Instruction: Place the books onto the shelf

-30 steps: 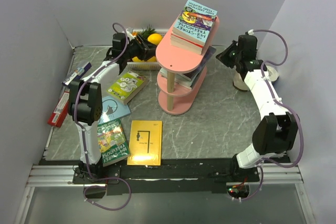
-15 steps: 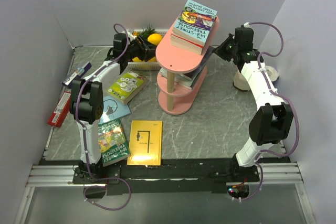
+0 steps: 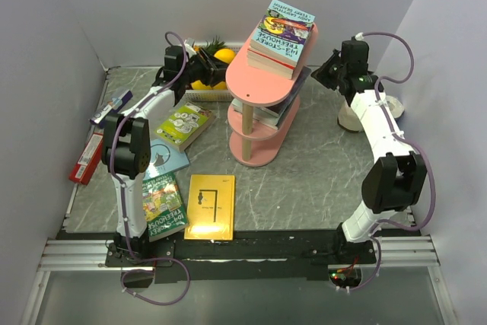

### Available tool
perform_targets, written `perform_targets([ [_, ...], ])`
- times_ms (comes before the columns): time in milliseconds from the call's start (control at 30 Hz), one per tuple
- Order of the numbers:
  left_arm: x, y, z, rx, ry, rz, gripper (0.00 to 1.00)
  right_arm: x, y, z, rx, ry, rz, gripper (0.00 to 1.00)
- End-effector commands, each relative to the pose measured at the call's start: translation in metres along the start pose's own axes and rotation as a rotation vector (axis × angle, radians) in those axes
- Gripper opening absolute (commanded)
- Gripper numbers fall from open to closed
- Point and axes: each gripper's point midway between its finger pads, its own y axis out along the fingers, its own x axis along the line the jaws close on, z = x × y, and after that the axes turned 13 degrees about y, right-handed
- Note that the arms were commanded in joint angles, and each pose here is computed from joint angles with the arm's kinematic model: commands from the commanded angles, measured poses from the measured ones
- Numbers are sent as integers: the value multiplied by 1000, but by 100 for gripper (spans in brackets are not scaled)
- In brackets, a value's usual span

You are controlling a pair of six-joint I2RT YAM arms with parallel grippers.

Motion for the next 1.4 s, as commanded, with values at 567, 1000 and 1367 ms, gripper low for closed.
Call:
perform_targets([
  [567,-14,5,-5,4,5,62,49,17,9,2,19,-39,-3,0],
  [1000,-15,6,-5,11,-1,72,49,30,15,17,56,-54,-32,0],
  [1367,-33,-14,-23,-33,10,88,49,28,-46,5,-69,-5,-70,9],
])
